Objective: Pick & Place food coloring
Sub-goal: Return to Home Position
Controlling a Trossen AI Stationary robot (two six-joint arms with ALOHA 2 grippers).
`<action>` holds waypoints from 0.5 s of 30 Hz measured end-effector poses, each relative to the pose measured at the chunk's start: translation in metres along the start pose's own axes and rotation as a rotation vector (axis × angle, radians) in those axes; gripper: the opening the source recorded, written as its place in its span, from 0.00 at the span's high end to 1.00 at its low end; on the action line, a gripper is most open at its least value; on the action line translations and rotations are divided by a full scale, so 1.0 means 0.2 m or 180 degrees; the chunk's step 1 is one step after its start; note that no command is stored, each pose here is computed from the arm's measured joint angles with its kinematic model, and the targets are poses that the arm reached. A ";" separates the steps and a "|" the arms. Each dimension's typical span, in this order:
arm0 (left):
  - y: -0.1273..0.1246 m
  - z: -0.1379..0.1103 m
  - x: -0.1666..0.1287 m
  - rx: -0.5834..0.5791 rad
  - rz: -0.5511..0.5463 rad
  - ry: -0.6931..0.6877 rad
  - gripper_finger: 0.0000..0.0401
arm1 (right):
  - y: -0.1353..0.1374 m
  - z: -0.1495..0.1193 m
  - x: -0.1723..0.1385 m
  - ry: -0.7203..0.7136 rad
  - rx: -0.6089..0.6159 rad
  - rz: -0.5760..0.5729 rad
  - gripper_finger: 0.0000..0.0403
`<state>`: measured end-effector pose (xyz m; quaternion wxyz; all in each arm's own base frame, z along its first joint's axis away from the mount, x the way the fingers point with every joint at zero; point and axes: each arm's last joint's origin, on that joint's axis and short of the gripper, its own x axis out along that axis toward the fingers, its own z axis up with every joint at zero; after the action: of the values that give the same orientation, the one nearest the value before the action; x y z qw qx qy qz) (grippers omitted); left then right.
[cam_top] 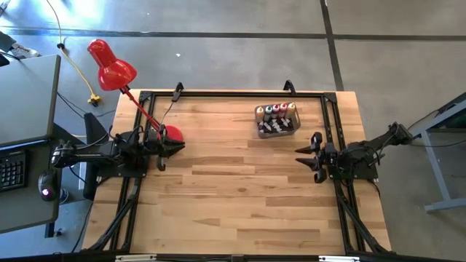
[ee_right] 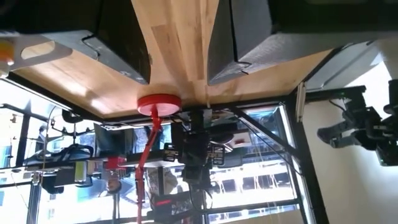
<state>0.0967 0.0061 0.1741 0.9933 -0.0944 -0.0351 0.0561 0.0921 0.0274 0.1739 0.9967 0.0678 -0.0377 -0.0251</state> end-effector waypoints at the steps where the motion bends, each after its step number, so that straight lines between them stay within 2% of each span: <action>1: 0.00 0.00 0.00 0.0000 0.0000 0.0000 0.87 | 0.00 0.00 0.00 0.0000 -0.0029 0.0000 0.62; 15: 0.00 0.00 0.00 0.0000 -0.0001 0.0001 0.87 | 0.00 0.00 0.00 0.0001 -0.0095 0.0000 0.62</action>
<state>0.0967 0.0060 0.1740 0.9933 -0.0945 -0.0349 0.0559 0.0921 0.0274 0.1738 0.9976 0.0529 -0.0371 -0.0257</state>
